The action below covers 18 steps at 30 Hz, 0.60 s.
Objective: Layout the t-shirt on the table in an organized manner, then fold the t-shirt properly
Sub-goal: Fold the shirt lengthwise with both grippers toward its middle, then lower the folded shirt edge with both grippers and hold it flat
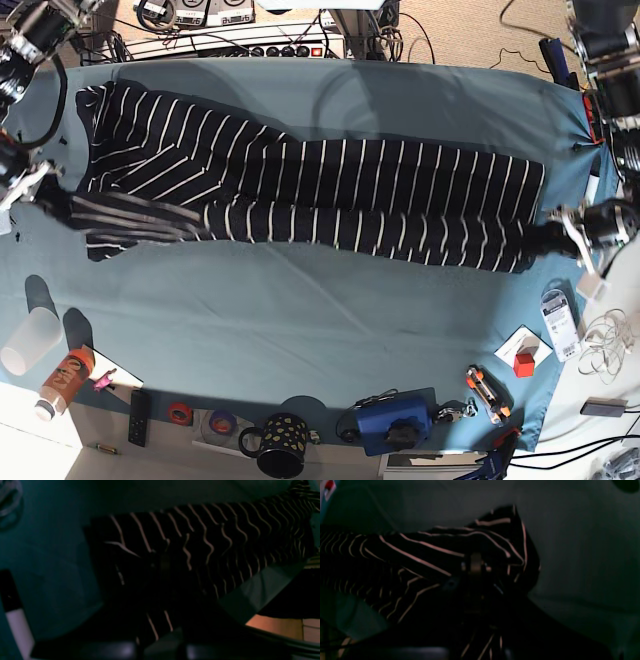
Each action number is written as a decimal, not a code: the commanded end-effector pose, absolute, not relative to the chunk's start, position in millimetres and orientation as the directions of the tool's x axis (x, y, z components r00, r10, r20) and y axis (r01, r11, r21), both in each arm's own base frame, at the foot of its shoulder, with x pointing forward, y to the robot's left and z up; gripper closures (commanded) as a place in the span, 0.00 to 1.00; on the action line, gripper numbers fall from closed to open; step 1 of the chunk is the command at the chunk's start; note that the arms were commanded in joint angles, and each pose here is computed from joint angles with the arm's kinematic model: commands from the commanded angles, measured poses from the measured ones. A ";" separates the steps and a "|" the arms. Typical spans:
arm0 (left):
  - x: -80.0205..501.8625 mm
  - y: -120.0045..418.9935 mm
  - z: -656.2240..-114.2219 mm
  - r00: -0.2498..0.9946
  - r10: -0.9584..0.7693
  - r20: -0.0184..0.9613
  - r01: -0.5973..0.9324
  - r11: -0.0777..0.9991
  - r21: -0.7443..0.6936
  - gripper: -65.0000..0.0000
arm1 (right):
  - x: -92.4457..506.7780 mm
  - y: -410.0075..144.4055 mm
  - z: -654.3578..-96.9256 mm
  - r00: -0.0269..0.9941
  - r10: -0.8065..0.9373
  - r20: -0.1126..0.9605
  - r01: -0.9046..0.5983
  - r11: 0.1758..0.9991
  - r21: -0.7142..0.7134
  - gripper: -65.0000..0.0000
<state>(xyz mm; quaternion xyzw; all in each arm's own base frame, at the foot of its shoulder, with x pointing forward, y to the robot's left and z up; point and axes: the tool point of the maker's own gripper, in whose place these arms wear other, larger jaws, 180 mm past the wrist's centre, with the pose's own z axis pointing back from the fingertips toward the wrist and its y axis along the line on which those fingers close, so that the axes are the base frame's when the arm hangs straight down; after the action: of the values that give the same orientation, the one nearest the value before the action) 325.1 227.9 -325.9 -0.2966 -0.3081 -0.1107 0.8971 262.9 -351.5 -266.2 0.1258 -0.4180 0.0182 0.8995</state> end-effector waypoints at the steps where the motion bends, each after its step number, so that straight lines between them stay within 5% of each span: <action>1: 330.7 234.6 -312.7 0.761 -0.014 0.649 0.394 0.805 -0.444 1.00 | 265.8 -357.1 -250.7 0.620 -0.045 0.784 -0.151 0.973 0.176 1.00; 18: 298.0 254.7 -361.4 0.819 -0.040 0.572 0.305 0.876 -0.375 1.00 | 211.2 -360.2 -325.5 0.796 -0.044 0.604 -0.046 0.990 0.133 1.00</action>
<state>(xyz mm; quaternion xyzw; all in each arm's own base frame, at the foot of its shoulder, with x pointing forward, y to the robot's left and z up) 287.6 244.4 -375.6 -0.2465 -0.2657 -0.0872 0.9279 203.9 -351.5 -340.3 0.0864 -0.3013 -0.0094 0.9495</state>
